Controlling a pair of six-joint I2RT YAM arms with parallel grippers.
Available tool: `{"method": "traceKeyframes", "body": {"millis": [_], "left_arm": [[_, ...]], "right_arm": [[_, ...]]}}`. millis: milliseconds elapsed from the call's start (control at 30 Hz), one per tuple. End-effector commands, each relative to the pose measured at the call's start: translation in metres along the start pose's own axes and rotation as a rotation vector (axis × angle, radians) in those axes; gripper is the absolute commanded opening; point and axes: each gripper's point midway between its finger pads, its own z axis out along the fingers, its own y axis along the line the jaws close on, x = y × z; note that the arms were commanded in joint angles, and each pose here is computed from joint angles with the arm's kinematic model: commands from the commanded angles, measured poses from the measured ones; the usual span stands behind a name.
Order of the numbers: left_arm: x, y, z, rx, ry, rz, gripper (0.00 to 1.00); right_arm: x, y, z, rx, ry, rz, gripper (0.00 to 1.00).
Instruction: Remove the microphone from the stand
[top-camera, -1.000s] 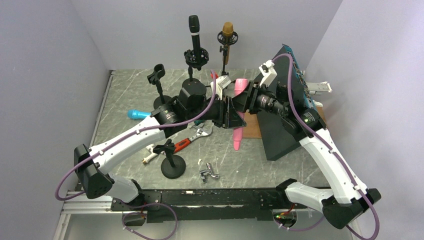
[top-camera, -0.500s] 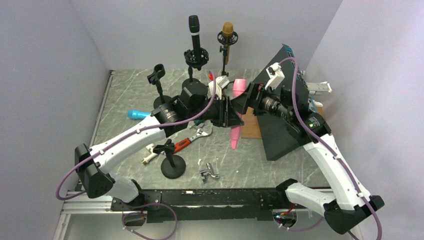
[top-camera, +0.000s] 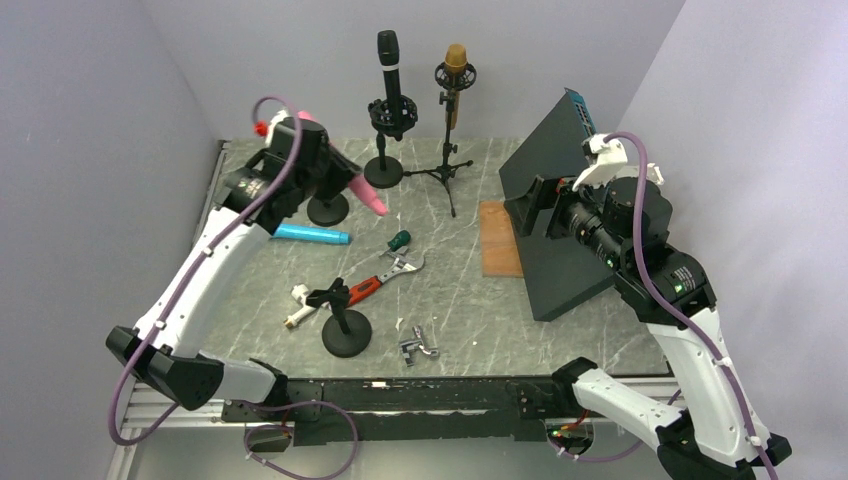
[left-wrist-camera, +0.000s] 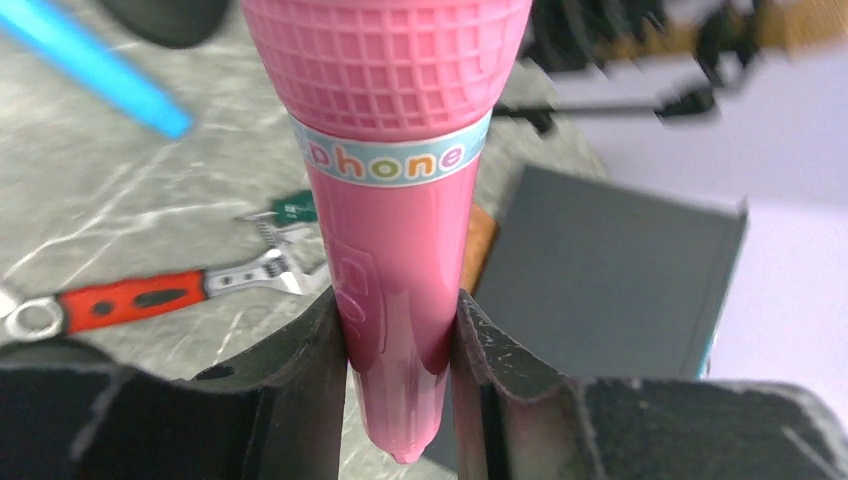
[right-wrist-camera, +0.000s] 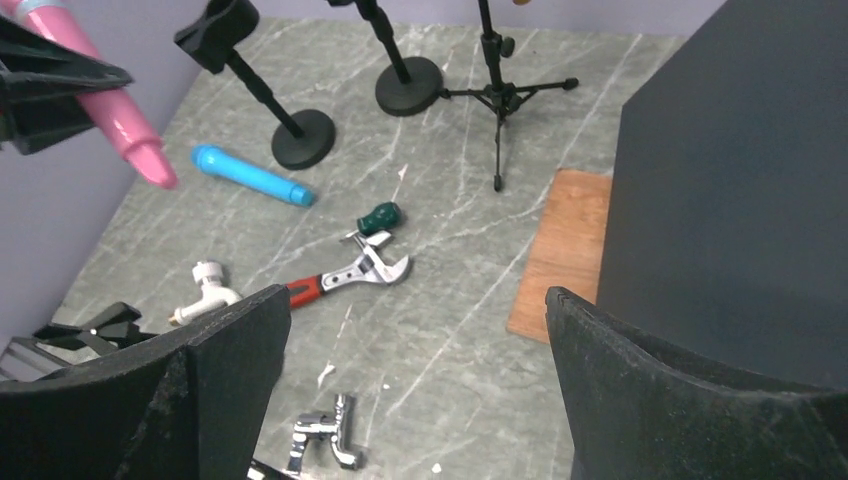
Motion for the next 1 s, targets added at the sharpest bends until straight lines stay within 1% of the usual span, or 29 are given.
{"method": "traceKeyframes", "body": {"millis": [0,33,200,300,367,533,700,733,800,900,967], "left_arm": [[-0.024,0.087,-0.008,-0.324,-0.071,-0.362,0.00],[-0.027,0.099,-0.004,-0.352,-0.065,-0.407,0.00],[-0.033,0.153,0.008,-0.521,-0.088,-0.468,0.00],[-0.018,0.184,0.018,-0.641,-0.014,-0.537,0.00],[-0.015,0.202,0.026,-0.695,0.007,-0.557,0.00],[-0.011,0.224,0.051,-0.770,0.009,-0.586,0.00],[0.009,0.249,0.082,-0.831,0.126,-0.703,0.00],[0.005,0.257,0.086,-0.839,0.119,-0.720,0.00],[0.000,0.265,0.098,-0.833,0.118,-0.708,0.00],[0.010,0.270,0.107,-0.861,0.197,-0.718,0.00],[0.019,0.273,0.112,-0.861,0.229,-0.742,0.02]], "right_arm": [[0.009,-0.011,-0.011,0.045,0.025,-0.031,1.00],[0.010,-0.012,-0.011,0.052,0.031,-0.026,1.00],[0.019,-0.014,-0.008,0.059,0.046,-0.011,1.00],[0.013,-0.012,-0.006,0.063,0.055,-0.004,1.00],[0.007,-0.013,-0.008,0.078,0.053,0.002,1.00],[0.011,-0.019,-0.007,0.113,0.057,0.027,1.00],[0.015,-0.019,-0.004,0.124,0.076,0.050,1.00],[0.014,-0.019,-0.003,0.127,0.076,0.054,1.00],[0.013,-0.020,-0.003,0.132,0.075,0.061,1.00],[0.013,-0.021,-0.005,0.142,0.082,0.068,1.00],[0.014,-0.021,-0.006,0.148,0.087,0.070,1.00]]}}
